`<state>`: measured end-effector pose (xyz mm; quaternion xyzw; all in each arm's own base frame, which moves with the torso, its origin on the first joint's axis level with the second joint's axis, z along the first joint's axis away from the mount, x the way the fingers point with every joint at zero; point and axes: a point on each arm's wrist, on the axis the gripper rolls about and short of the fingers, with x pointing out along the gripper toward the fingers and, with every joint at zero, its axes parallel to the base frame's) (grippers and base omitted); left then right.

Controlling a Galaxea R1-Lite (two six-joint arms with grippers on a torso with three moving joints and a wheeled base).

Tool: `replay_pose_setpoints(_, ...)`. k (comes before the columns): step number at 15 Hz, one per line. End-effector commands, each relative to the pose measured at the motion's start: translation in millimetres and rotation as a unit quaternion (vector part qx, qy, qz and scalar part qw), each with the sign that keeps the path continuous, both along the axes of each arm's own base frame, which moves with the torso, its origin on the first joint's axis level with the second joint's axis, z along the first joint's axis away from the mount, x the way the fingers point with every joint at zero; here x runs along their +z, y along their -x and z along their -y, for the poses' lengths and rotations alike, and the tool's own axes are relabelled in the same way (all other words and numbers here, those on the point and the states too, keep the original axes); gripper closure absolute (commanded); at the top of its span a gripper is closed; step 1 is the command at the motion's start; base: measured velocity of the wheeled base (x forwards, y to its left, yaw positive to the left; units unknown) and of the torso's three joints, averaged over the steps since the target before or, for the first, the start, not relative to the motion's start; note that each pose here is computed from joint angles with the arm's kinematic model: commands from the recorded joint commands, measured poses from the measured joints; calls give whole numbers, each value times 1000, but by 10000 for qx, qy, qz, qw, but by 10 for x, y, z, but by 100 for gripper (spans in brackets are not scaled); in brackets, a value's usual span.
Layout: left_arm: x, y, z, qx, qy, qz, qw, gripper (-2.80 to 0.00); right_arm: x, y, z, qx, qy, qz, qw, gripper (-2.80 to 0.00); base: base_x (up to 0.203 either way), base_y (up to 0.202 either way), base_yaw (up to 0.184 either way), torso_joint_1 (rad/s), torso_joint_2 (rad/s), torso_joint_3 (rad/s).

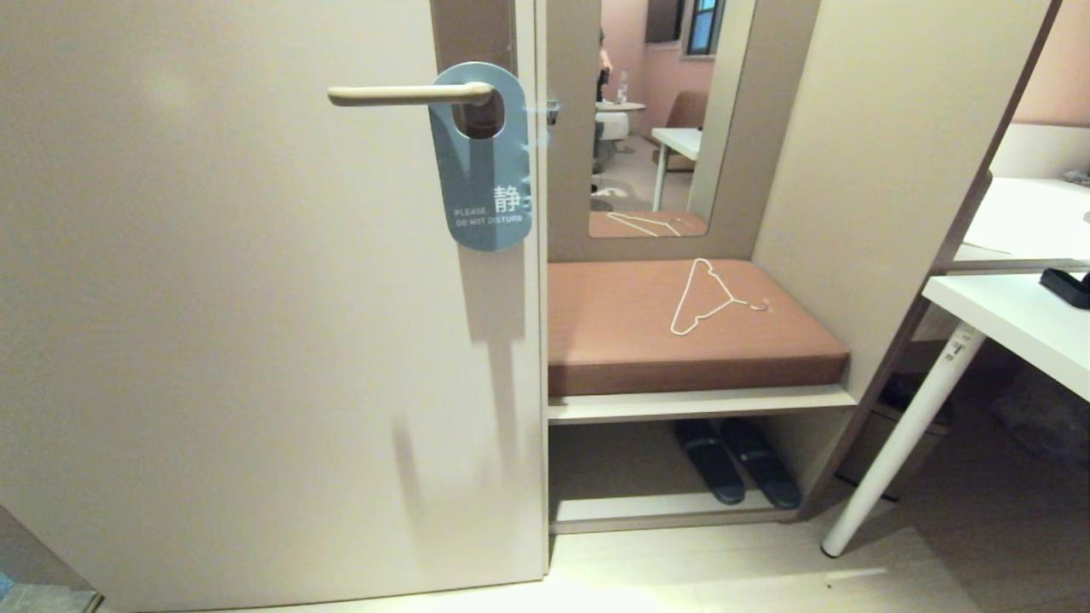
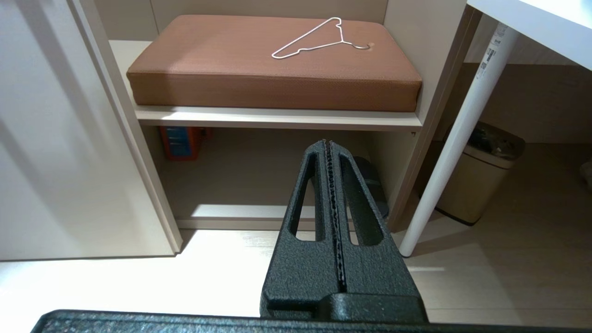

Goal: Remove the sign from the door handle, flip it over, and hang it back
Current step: Take down the sign

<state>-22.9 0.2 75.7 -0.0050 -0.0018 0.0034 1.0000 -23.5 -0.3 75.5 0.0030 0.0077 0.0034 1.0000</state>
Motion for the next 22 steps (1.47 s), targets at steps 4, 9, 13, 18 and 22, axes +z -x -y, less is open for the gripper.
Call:
replay_pose_setpoints(4,-1,-1,0,4,4,-10,10000,0,0,-1,0,4,0,-8,10000,0,0,0,0,0,0,0)
replay_pose_setpoints(9,1,-1,0,4,4,-3,10000,0,0,-1,0,4,0,-8,10000,0,0,0,0,0,0,0)
replay_pose_setpoints(13,1,-1,0,-3,4,-3,10000,0,-1,-1,0,4,8,-15,10000,0,0,0,0,0,0,0)
replay_pose_setpoints(18,0,-1,0,4,4,-8,10000,0,3,0,0,0,8,-8,10000,0,0,0,0,0,0,0)
replay_pose_setpoints(22,0,-1,0,4,4,-8,10000,0,3,0,0,4,8,-8,10000,0,0,0,0,0,0,0)
